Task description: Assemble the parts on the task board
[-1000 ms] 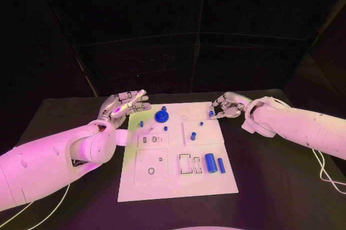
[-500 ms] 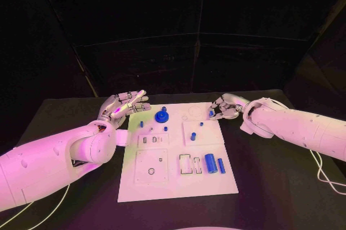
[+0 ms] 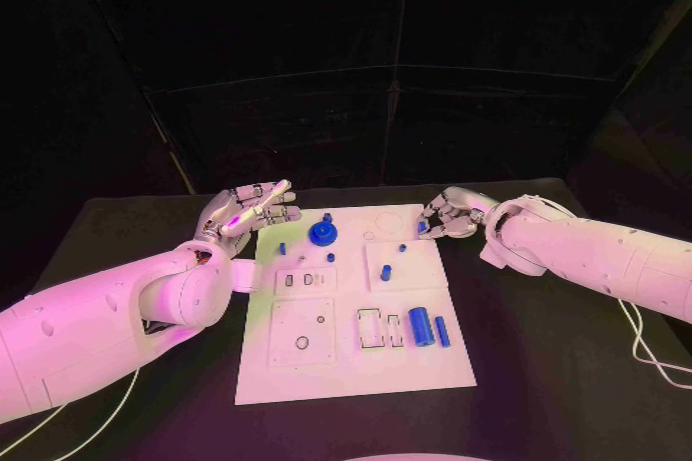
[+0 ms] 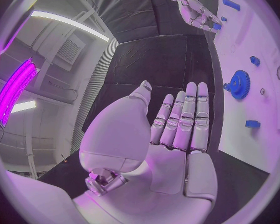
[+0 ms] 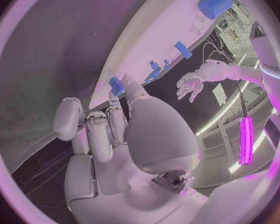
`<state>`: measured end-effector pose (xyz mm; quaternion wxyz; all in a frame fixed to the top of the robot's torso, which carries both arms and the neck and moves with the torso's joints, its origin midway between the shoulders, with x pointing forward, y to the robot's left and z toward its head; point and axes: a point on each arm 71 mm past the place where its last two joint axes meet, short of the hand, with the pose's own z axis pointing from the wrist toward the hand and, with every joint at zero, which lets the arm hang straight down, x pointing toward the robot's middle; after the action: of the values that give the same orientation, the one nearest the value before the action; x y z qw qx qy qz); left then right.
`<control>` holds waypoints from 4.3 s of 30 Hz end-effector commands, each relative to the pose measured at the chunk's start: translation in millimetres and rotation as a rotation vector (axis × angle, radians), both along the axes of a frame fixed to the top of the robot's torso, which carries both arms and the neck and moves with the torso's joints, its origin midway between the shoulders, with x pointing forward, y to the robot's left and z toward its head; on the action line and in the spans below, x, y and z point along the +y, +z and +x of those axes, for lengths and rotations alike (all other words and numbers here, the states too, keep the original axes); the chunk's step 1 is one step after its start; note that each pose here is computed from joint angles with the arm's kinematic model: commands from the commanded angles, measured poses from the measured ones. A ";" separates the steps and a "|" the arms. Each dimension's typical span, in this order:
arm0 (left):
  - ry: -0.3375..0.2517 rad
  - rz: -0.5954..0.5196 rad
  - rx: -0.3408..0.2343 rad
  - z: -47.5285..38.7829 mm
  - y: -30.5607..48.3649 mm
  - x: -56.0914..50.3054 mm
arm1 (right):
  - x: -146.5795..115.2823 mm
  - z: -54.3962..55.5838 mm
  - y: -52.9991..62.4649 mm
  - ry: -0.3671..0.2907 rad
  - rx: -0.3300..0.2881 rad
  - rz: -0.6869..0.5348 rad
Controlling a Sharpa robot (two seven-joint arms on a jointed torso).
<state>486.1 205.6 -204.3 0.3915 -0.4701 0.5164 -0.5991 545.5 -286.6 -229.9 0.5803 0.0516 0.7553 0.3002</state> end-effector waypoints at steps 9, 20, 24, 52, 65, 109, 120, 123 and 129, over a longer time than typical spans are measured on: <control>-0.014 -0.005 -0.012 -0.6 2.0 -2.3 | 0.9 0.7 -0.4 0.002 0.005 -0.006; -0.014 -0.004 -0.011 -0.5 1.9 -2.2 | 1.5 1.0 0.0 0.001 -0.009 -0.002; -0.014 -0.004 -0.011 -0.5 1.9 -2.1 | 1.7 1.3 0.6 -0.002 -0.019 -0.001; 0.000 0.003 -0.009 -0.7 2.1 5.0 | 55.5 -38.0 32.4 -0.052 -0.087 0.068; 0.003 0.005 -0.008 1.9 1.1 5.8 | 147.2 -63.7 41.1 0.080 -0.088 0.045; -0.004 0.003 -0.008 3.5 1.2 2.9 | 231.6 -77.5 1.6 0.239 -0.125 -0.141; -0.005 0.002 -0.008 3.3 1.3 2.4 | 233.4 -78.2 -5.4 0.245 -0.108 -0.151; -0.006 0.001 -0.008 3.3 1.3 2.0 | 234.1 -78.9 -7.5 0.246 -0.106 -0.150; -0.007 0.001 -0.008 3.3 1.3 1.8 | 233.8 -78.6 -9.4 0.244 -0.103 -0.151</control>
<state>489.4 209.4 -205.1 0.3940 -0.4721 0.5173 -0.5952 466.9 -53.9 -240.0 0.5795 -0.0937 0.7466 0.3130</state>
